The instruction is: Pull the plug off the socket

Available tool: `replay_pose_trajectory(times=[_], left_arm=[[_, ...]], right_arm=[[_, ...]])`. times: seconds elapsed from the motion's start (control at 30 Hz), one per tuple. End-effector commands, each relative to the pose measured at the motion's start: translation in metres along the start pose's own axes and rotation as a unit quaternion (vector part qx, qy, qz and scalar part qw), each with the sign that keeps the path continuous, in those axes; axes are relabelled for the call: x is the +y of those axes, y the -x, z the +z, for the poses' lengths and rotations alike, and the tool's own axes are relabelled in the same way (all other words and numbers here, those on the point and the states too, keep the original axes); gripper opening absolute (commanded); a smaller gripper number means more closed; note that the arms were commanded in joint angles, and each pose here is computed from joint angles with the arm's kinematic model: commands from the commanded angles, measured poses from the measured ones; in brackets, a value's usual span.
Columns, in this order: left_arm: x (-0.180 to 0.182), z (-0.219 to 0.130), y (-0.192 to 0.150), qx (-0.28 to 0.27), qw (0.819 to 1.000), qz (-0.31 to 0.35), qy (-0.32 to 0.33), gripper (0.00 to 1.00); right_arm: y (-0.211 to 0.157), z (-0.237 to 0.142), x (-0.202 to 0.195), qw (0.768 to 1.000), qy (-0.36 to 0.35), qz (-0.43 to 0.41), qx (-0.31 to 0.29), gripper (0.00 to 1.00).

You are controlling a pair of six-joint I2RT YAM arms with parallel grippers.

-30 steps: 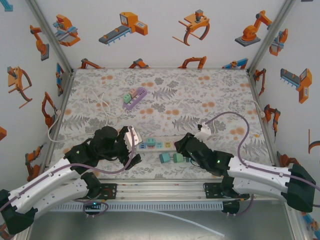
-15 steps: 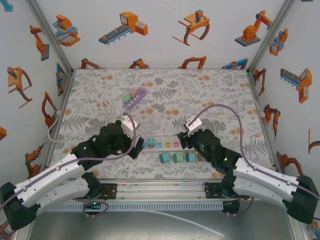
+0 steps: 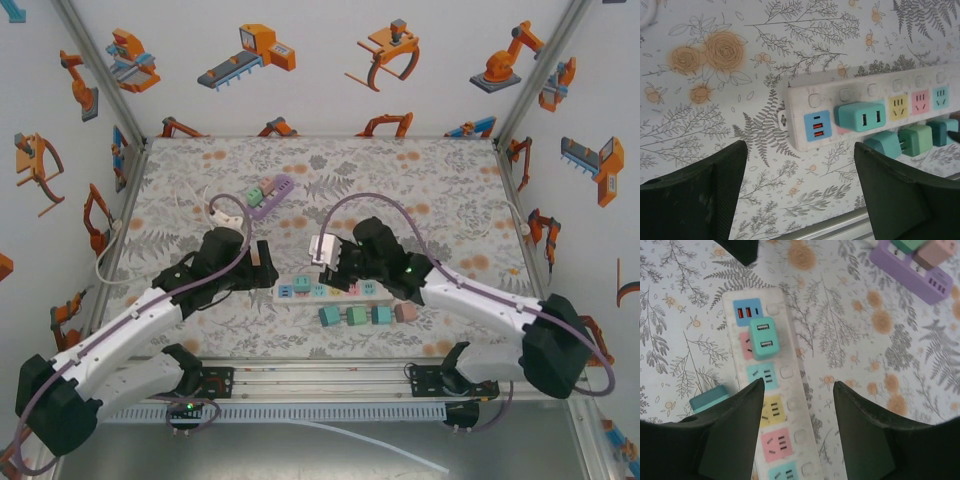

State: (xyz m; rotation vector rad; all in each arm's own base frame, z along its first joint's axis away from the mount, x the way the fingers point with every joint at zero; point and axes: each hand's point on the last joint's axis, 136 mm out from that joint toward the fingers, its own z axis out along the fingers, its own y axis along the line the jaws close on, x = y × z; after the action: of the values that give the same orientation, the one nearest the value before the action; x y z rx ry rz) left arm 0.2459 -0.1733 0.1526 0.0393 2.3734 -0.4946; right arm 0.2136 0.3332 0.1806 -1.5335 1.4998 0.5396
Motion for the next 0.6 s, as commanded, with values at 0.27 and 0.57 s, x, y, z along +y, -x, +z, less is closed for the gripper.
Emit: replay_pose_trajectory(times=[0.27,0.57], left_arm=[[0.012,0.041,-0.019,0.051,0.994,-0.092,0.016,0.78],[0.011,0.059,-0.031,0.071,0.995,-0.073,0.001,0.76]], right_arm=[[0.016,0.042,0.019,0.991,0.133,-0.017,-0.027,0.54],[0.002,0.069,0.026,0.986,0.166,0.007,-0.021,0.52]])
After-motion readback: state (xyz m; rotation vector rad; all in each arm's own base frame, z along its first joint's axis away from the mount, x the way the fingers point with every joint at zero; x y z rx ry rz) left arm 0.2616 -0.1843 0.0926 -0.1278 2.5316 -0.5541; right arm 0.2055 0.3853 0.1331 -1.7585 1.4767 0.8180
